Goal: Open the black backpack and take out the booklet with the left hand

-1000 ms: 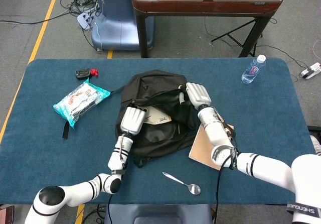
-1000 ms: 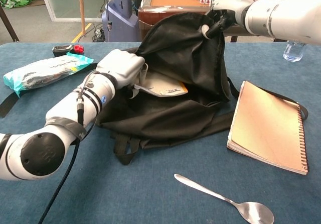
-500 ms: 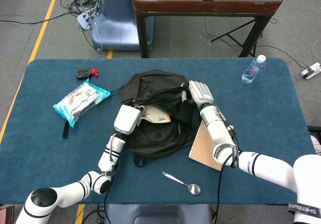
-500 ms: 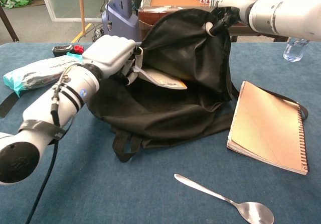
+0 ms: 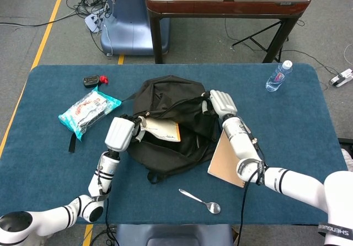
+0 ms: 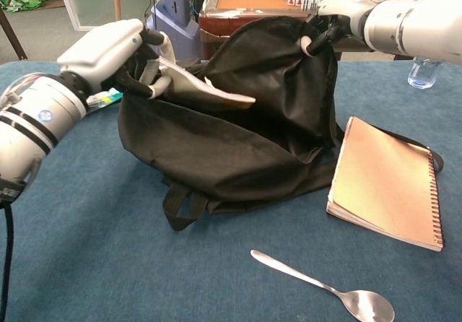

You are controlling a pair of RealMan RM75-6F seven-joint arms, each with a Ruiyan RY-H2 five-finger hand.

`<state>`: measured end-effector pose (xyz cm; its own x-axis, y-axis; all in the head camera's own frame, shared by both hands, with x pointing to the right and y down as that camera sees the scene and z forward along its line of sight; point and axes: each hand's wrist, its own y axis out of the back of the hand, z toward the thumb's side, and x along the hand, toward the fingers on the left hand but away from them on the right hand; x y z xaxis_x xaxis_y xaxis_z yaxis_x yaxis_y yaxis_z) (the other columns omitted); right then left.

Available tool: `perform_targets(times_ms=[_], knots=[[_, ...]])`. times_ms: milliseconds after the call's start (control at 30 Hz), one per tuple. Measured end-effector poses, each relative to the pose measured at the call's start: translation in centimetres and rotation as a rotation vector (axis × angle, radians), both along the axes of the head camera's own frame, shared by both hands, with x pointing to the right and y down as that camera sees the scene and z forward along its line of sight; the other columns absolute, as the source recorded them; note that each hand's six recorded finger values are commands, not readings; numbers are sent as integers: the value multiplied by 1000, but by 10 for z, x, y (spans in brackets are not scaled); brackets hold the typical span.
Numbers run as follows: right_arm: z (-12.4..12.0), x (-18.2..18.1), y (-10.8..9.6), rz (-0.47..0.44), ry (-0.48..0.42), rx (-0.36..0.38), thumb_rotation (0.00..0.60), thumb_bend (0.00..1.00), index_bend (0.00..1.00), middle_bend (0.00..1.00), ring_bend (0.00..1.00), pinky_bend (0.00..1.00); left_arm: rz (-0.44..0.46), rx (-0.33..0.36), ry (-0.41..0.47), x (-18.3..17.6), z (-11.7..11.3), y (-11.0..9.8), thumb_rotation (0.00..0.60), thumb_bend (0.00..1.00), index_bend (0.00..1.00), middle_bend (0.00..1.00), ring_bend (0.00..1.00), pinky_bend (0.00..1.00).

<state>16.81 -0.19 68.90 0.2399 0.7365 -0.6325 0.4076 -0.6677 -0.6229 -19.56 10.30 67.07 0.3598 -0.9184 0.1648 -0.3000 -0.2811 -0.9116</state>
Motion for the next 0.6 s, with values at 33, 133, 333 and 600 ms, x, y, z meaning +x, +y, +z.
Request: perform_targets(times_ms=[33, 133, 333, 600], knots=[[0, 0, 1, -1, -1, -1, 600, 616, 609, 392, 237, 212, -7, 0, 21, -3, -4, 0, 600, 461, 775, 789, 668, 576], [1, 0, 3, -7, -5, -6, 600, 616, 609, 392, 237, 212, -33, 0, 91, -13, -18, 1, 600, 462, 776, 792, 672, 578], [5, -4, 11, -34, -10, -17, 600, 611, 609, 392, 237, 213, -88, -19, 223, -30, -44, 0, 600, 462, 776, 793, 673, 584], [5, -16, 28, -112, -23, -28, 600, 580, 609, 386, 238, 214, -174, 3, 332, -58, -77, -10, 600, 466, 776, 795, 673, 585]])
